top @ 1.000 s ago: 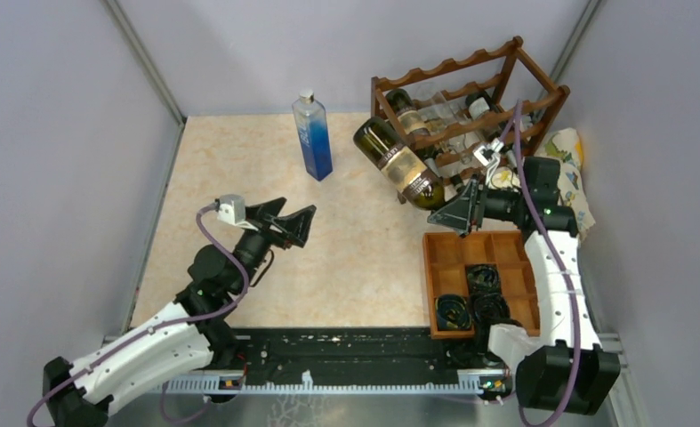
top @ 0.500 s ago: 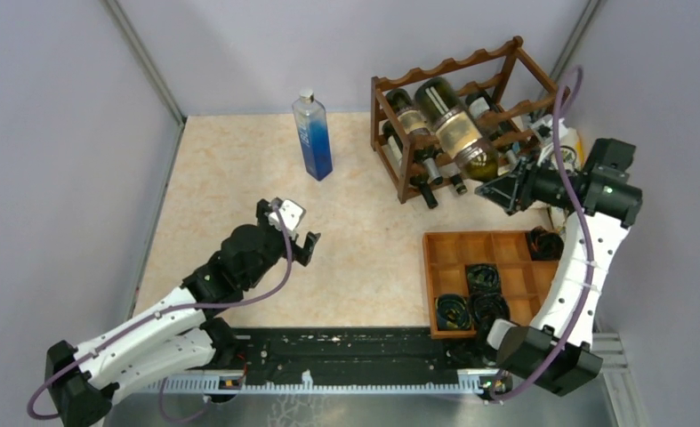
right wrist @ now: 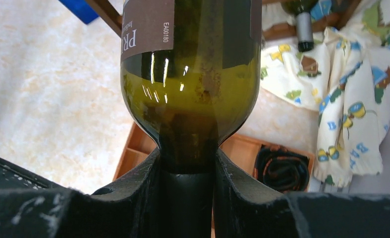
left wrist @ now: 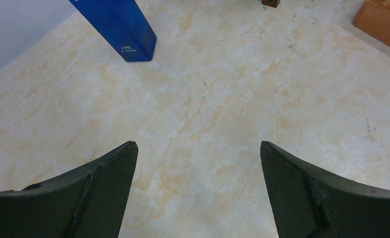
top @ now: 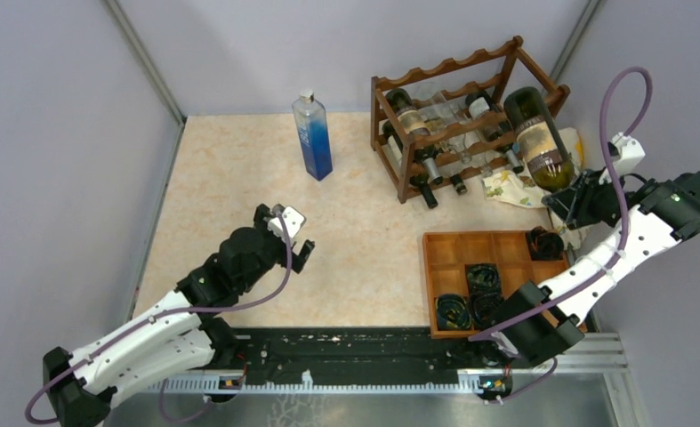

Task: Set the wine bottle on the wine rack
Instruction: Place the wine bottle in the wine rack.

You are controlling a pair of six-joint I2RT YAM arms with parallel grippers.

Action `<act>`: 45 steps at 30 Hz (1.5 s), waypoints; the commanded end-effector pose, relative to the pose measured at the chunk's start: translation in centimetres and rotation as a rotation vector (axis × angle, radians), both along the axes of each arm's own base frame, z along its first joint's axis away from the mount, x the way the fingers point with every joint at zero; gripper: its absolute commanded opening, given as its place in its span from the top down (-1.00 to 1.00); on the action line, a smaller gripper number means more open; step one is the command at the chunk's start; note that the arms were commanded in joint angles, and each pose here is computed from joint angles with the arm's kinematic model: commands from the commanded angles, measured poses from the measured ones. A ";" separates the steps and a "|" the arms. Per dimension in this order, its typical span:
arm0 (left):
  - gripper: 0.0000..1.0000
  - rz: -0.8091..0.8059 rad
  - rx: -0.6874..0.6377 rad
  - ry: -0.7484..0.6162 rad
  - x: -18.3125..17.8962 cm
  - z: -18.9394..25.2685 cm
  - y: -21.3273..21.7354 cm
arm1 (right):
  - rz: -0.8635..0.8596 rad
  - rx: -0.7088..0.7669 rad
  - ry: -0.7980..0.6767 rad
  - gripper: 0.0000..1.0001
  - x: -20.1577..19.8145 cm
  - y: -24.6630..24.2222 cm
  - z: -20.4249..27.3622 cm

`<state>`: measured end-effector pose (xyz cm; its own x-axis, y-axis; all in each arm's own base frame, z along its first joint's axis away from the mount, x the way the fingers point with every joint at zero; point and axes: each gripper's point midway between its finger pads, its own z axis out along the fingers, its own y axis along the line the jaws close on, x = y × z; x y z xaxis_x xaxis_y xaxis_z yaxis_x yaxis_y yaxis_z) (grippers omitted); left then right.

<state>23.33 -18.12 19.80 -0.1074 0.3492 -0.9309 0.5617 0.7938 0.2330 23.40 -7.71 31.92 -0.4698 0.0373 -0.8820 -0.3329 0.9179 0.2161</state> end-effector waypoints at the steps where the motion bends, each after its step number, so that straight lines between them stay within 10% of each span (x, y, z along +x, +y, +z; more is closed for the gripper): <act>1: -0.98 -0.001 0.045 0.015 0.0 -0.6 0.3 | 0.018 -0.099 -0.084 1.00 -0.9 -0.3 -0.3; 21: -0.97 -0.032 0.076 0.034 -0.2 -1.3 0.0 | -0.031 -0.098 0.036 1.00 0.0 -4.3 -11.2; 45: -0.97 -0.028 0.104 0.046 -0.1 -2.1 0.1 | 0.036 -0.058 0.009 1.00 7.5 -4.2 -12.1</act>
<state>23.15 -18.03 17.35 -0.1469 0.4446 -0.8836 0.5936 0.7542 0.2808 27.59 -11.51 15.24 -0.6389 0.0505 -0.7676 -0.2585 0.9257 0.2761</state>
